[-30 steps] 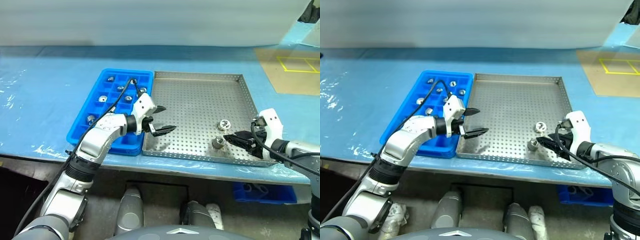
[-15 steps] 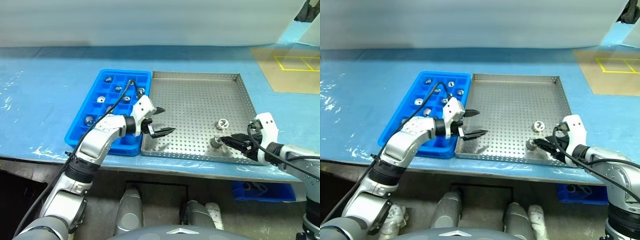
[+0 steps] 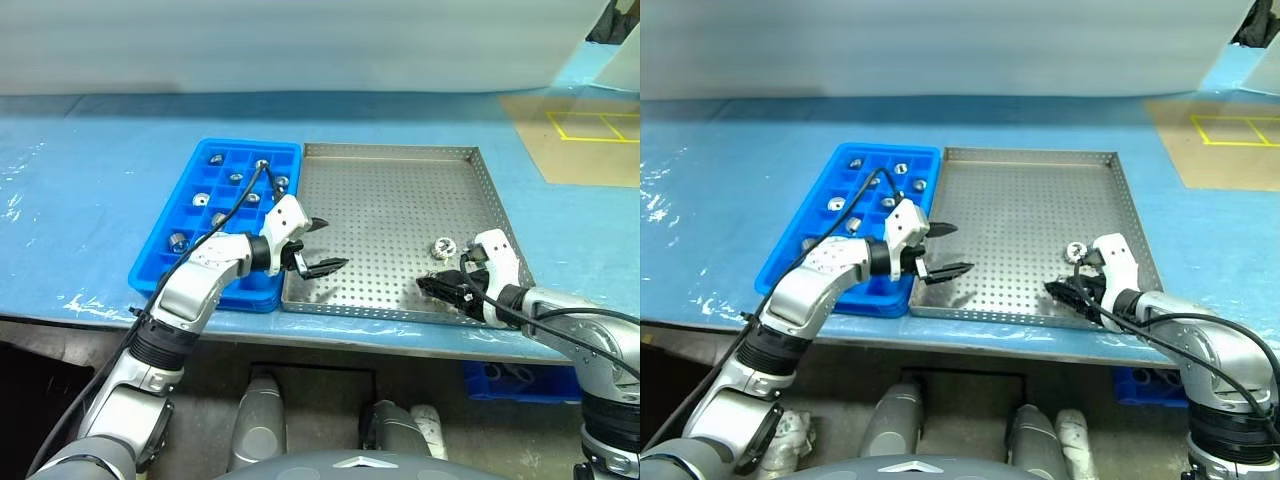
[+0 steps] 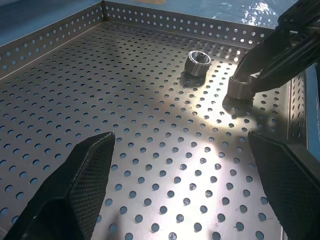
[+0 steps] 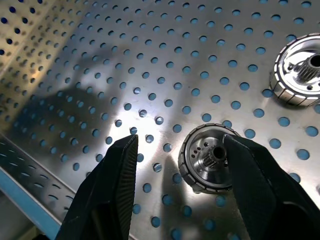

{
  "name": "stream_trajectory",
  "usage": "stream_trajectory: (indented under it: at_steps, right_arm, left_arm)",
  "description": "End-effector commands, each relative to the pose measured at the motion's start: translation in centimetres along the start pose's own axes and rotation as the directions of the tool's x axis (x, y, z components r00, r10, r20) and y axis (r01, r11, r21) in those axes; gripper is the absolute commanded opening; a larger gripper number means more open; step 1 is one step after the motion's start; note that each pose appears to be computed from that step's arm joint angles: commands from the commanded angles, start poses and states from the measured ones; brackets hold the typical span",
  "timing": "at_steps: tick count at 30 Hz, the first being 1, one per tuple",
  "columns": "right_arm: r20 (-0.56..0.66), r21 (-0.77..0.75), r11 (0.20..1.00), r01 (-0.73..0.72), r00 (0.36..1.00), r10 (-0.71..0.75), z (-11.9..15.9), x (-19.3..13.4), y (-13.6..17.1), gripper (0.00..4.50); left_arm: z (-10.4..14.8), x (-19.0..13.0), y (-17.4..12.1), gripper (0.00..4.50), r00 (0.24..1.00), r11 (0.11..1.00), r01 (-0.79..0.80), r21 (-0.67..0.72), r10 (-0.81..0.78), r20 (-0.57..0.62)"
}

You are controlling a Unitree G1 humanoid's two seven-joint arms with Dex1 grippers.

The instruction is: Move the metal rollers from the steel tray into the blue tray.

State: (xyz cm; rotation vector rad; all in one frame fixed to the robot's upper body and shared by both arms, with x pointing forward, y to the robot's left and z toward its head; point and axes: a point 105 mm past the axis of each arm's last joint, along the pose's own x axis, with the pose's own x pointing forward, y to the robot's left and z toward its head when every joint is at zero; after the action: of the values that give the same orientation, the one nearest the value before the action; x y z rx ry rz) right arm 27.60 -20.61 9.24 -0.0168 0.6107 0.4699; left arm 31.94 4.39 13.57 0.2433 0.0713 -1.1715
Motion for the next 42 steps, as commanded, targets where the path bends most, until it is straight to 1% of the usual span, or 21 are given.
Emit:
stream_trajectory:
  at_steps: [1,4,5,11,13,16,19,22,26,30,36,39,42]
  right_arm:
    - [-0.050,-0.034,0.999,0.026,0.998,-0.027,-1.4,0.6,-0.3,1.81]
    - [-0.053,-0.063,0.998,0.032,0.998,-0.036,-1.5,0.8,-0.5,0.74]
    - [-0.053,-0.066,0.997,0.033,0.998,-0.037,-1.5,0.8,-0.6,0.70]
    - [-0.053,-0.114,0.992,0.050,0.997,-0.056,-1.5,1.0,-1.0,0.70]
    - [0.002,-0.101,0.994,0.040,0.999,-0.040,-0.1,1.0,-0.7,0.70]
    - [0.128,-0.083,0.995,-0.047,0.990,0.058,3.4,0.8,1.0,0.70]
    - [0.188,-0.096,0.987,-0.125,0.972,0.142,5.9,1.2,2.6,0.70]
    - [0.230,-0.113,0.975,-0.190,0.950,0.212,8.3,2.0,4.2,0.70]
    - [0.249,-0.138,0.962,-0.234,0.932,0.262,10.5,3.4,5.5,0.70]
    - [0.254,-0.176,0.922,-0.344,0.889,0.380,13.0,6.1,8.8,0.70]
    - [0.251,-0.210,0.901,-0.380,0.870,0.425,14.9,9.5,11.3,0.70]
    - [0.249,-0.230,0.886,-0.404,0.855,0.454,15.5,10.3,12.3,0.70]
    - [0.241,-0.255,0.879,-0.403,0.854,0.461,15.8,11.0,12.6,0.70]
  left_arm:
    - [1.3,-0.1,-0.3,4.50,0.999,0.999,0.000,0.045,-0.002,0.033]
    - [1.3,-0.3,-0.3,4.50,0.999,0.999,-0.005,0.045,0.004,0.032]
    - [1.2,-0.3,-0.3,4.50,1.000,0.999,-0.007,0.044,0.006,0.031]
    - [1.3,-0.4,-0.4,4.50,0.999,0.999,-0.013,0.044,0.012,0.032]
    - [1.3,-0.5,-0.2,4.50,0.999,0.999,-0.022,0.044,0.021,0.033]
    - [1.4,-0.8,0.0,4.50,0.998,0.998,-0.046,0.036,0.045,0.037]
    - [1.5,-1.5,0.5,4.50,0.995,0.995,-0.094,0.045,0.091,0.050]
    - [2.5,-2.8,1.4,4.50,0.979,0.982,-0.182,0.040,0.177,0.097]
    - [2.6,-4.1,1.4,4.50,0.965,0.969,-0.243,0.034,0.239,0.106]
    - [1.9,-5.8,0.3,4.50,0.950,0.953,-0.303,0.016,0.300,0.089]
    - [1.4,-7.7,-0.9,4.50,0.925,0.927,-0.376,0.002,0.375,0.055]
    - [1.1,-8.3,-1.4,4.50,0.916,0.916,-0.401,0.011,0.401,0.029]
    - [1.1,-8.8,-1.7,4.50,0.903,0.903,-0.430,0.008,0.430,0.021]
